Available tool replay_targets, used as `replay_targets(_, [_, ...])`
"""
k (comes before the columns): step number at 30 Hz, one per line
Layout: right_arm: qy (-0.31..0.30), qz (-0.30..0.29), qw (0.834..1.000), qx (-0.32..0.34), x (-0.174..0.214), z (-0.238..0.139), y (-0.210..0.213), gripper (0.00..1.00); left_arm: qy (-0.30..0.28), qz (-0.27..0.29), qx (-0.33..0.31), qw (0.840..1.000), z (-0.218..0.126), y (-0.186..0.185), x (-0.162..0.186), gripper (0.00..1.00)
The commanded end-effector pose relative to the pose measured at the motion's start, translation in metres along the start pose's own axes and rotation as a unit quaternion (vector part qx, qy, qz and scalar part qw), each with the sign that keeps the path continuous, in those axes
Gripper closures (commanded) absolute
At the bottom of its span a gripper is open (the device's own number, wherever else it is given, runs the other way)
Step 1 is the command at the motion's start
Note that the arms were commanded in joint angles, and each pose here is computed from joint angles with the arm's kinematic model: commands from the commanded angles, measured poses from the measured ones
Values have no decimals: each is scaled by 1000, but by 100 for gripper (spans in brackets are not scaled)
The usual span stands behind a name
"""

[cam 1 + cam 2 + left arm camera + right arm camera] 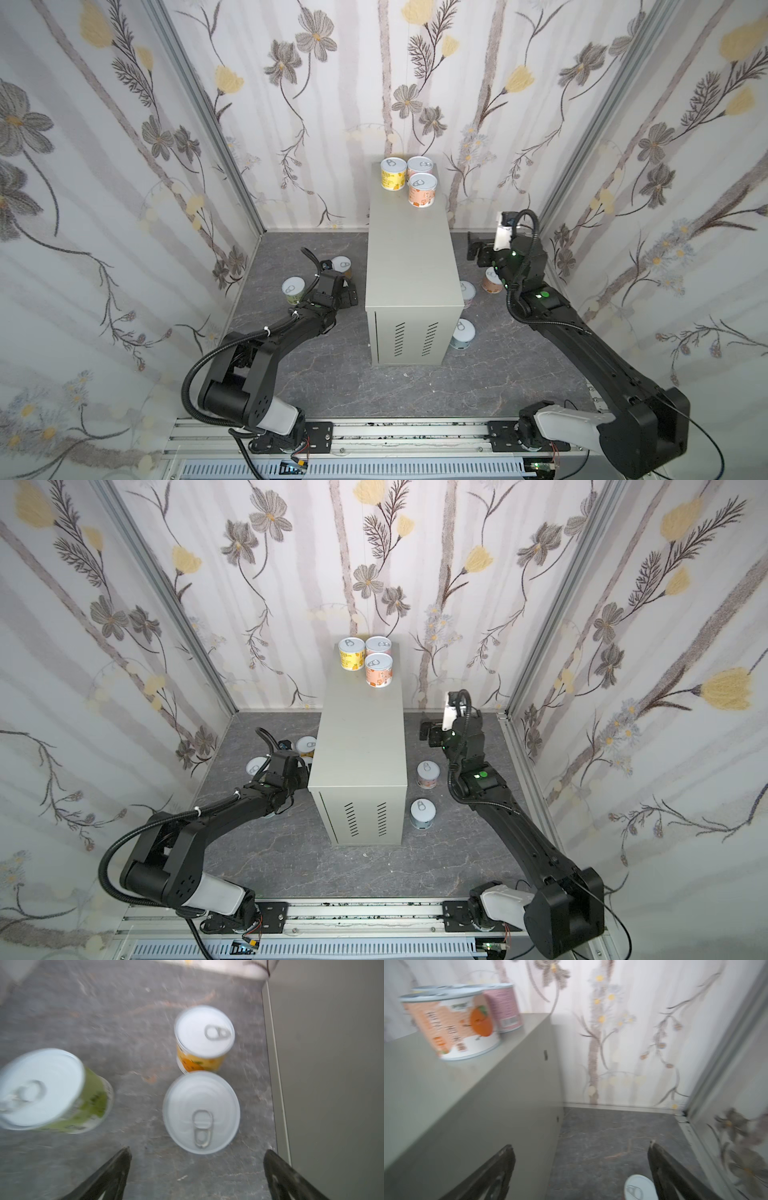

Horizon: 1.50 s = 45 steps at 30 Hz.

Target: Place and organize the canned foods onto the counter

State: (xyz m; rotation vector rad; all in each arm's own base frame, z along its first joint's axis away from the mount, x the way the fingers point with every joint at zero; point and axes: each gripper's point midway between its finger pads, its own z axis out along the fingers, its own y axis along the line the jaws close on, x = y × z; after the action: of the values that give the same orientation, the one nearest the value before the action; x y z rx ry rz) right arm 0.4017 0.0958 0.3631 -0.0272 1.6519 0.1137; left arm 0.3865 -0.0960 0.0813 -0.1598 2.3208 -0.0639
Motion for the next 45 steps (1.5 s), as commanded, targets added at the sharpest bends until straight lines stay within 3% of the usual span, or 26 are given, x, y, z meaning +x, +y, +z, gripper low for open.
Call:
replay_targets(1, [-17,12,1000,-2,-10,-6,-6,0,-22,-14,-1,1000,6,-5,-9,0])
replay_targets(27, [32,22,999,-1,17,18,-14,0,14,-8,-49,999,51,-3,4,0])
replay_targets(45, [51,21,998,-13,31,33,-12,0,35,-17,-80,996,68,8,2,13])
